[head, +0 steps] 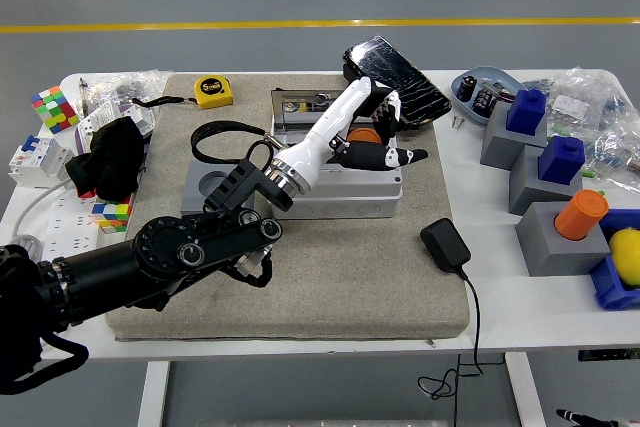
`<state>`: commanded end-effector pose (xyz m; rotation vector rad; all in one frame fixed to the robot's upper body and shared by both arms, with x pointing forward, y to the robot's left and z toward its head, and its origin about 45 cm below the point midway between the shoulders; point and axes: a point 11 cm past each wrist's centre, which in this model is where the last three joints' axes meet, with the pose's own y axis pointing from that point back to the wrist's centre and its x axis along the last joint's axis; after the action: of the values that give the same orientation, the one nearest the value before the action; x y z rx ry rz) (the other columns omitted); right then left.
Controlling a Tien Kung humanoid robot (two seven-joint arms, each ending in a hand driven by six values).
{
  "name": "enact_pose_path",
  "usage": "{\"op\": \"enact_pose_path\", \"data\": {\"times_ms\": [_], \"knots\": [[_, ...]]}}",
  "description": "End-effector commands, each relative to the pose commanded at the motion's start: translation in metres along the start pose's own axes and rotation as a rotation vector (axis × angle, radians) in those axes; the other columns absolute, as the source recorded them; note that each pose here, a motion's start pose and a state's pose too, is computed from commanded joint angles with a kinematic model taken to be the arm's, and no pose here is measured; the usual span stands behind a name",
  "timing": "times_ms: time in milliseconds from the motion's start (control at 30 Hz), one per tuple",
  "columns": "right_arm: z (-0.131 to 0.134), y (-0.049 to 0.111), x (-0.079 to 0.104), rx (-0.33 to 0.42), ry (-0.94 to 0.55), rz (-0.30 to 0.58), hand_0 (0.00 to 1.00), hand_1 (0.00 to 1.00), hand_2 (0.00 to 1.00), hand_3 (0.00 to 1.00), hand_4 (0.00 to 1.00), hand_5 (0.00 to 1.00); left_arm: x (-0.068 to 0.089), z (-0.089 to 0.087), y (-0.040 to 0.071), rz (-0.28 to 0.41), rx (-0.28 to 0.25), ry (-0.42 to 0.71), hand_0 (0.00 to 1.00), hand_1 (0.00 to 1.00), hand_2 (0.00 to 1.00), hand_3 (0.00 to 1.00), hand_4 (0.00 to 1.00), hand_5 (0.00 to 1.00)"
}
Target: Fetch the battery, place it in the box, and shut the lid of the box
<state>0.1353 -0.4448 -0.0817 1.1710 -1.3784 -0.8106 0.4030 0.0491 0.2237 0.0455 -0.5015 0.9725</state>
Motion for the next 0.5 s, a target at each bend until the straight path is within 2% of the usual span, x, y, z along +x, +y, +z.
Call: {"op": "enact_pose_path", "data": {"times_ms": [100,267,500], "knots": [[-0.002,0.000,-0.002,0.004,0.000,-0.003,0.668,0.666,0.676,0.554,0.902,0.506,-0.001,-0.006,0.000,-0.004,0.007,-0.037,0.029,0.002,0.160,0.173,0.969,0.002],[-0.002,0.000,-0.003,0.006,0.001,-0.006,0.667,0.665,0.675,0.554,0.901,0.505,0.008,-0.021,0.003,0.001,0.027,-0.125,0.027,0.002,0.163,0.177,0.977,0.002],[-0.002,0.000,-0.004,0.007,0.001,-0.008,0.667,0.665,0.675,0.554,0.900,0.505,0.016,-0.029,0.004,0.023,0.050,-0.152,0.024,0.002,0.172,0.190,0.988,0.002]]}}
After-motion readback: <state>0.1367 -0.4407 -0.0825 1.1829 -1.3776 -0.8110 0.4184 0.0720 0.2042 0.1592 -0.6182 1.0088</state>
